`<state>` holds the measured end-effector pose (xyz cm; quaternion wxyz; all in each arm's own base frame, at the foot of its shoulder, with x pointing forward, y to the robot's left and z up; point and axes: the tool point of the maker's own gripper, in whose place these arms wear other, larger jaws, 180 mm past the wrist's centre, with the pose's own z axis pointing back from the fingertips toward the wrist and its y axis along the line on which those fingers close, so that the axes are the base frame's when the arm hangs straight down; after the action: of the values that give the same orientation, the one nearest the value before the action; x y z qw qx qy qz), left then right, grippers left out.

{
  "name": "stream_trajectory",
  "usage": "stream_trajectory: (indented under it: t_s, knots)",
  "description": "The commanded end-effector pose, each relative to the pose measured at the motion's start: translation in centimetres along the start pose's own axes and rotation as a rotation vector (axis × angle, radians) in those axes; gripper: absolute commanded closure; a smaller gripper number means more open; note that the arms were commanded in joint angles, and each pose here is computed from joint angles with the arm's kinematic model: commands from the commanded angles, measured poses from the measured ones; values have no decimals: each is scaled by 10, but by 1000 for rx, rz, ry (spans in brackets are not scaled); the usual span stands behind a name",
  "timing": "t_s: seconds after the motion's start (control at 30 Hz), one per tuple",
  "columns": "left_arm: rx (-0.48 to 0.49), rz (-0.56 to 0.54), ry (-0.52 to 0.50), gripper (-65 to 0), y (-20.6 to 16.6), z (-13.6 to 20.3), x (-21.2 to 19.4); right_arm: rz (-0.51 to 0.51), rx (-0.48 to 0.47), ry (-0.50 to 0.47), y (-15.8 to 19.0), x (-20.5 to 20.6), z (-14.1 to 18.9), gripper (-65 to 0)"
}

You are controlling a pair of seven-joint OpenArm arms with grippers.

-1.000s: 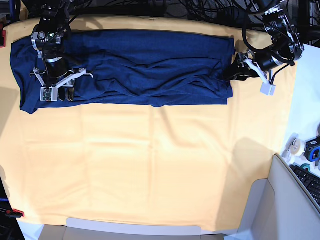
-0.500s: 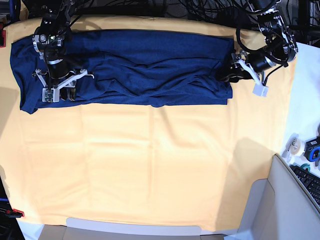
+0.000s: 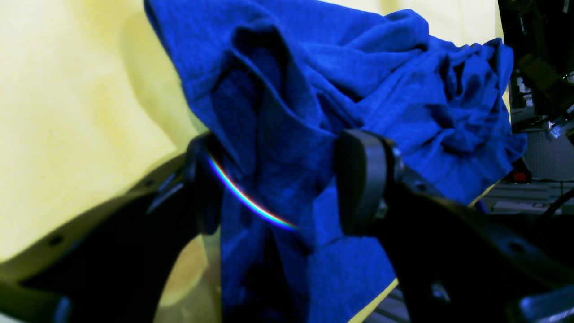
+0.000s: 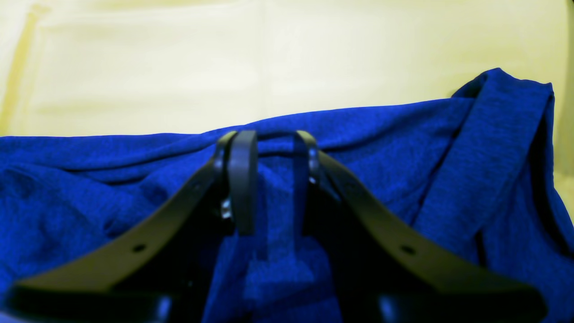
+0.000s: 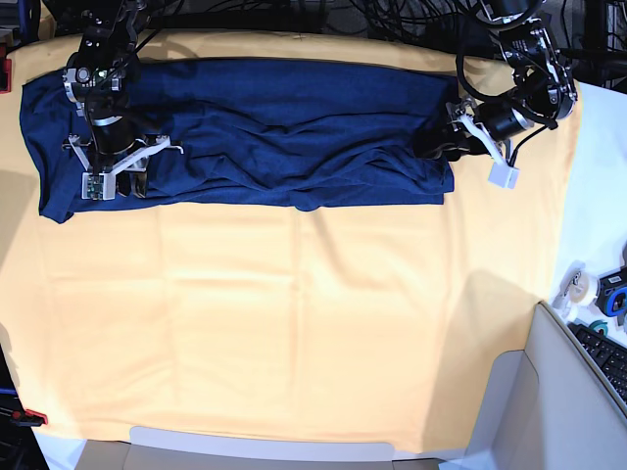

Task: Fold the T-shirt properly
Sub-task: 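Grasp both ends of the folded shirt strip with both grippers, then carry the shirt end in the left gripper over toward the right gripper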

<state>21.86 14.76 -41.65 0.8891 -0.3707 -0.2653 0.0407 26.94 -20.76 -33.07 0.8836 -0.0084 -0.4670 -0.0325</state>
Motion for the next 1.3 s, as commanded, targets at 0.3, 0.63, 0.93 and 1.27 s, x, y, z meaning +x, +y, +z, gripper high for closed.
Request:
stream_trajectory:
  t_s: [0.3,0.63,0.93,1.27]
  knots:
    - [-1,-23,234,-356,-9,-15,-53,5,3,-47,-1,13,2,-146]
    - [-8,-32,215,-112,-12,-19,-48,5,3,-41,-1,11,2,-146]
    - [-23,-55,174,0,-20,-22,-38,4,1,-41,-1,11,2,-145]
    - [-200,-329,120,0,-126,-43,-13,-23,-96,-48,-37,11,10,-145]
